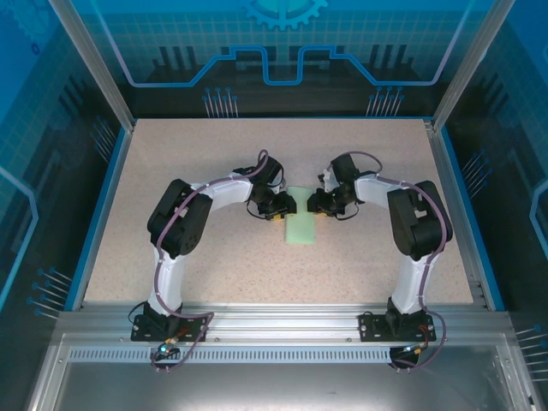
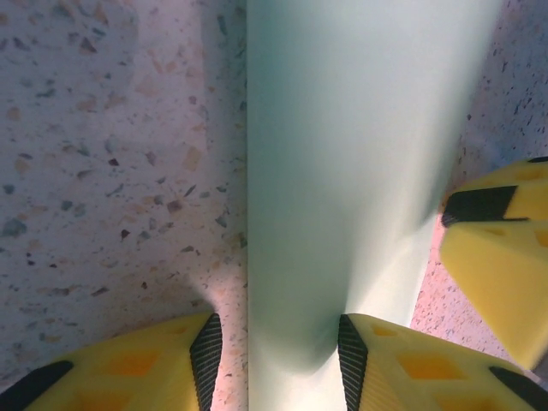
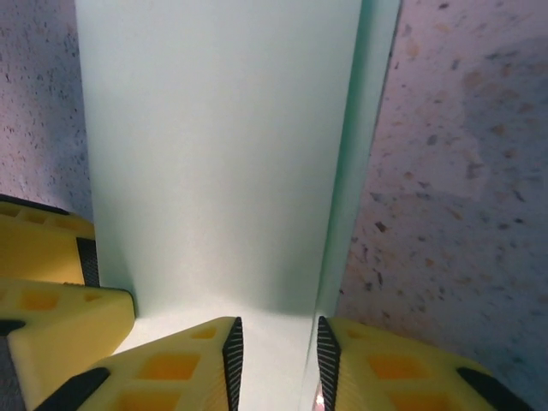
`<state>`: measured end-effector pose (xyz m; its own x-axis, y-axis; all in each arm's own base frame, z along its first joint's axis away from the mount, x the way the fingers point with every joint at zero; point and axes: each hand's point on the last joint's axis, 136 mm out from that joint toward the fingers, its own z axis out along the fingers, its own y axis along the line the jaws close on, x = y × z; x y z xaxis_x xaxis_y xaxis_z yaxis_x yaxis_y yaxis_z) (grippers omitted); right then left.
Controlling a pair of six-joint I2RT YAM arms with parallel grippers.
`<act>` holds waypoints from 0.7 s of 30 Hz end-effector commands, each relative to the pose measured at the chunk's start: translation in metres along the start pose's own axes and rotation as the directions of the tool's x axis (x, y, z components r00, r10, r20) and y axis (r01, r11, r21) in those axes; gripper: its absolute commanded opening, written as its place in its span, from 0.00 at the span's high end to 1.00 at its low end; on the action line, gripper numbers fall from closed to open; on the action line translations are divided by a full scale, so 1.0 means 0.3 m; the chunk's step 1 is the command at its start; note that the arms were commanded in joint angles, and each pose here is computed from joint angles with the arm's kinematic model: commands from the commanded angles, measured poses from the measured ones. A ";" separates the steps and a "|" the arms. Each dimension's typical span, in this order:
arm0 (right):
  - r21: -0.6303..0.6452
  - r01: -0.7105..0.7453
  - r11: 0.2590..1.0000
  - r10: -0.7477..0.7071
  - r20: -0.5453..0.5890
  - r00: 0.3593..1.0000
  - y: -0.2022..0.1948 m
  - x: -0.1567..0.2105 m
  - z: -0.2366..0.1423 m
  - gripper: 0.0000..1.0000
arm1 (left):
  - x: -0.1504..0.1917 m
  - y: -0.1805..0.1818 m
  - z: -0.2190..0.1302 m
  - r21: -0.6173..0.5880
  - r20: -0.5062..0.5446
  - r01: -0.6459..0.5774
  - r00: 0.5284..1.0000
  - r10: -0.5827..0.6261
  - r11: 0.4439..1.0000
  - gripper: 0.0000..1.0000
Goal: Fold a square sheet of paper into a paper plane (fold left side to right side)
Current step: First fold in half a square sheet of paper at the center of the table.
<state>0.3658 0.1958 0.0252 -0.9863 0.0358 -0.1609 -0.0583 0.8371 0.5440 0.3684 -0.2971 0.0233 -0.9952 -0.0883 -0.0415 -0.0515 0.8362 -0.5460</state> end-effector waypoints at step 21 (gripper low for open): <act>0.035 -0.049 0.998 0.046 0.072 0.996 -0.097 0.018 -0.154 0.54 | 0.050 0.030 0.060 -0.113 -0.082 -0.038 0.996 0.029 0.993 0.52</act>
<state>0.3568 0.1513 0.0405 -0.9754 0.1138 -0.1888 -0.0002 0.8560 0.5169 0.3685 -0.3000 0.0234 -0.9977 -0.0608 -0.0315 -0.0370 0.8662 -0.4983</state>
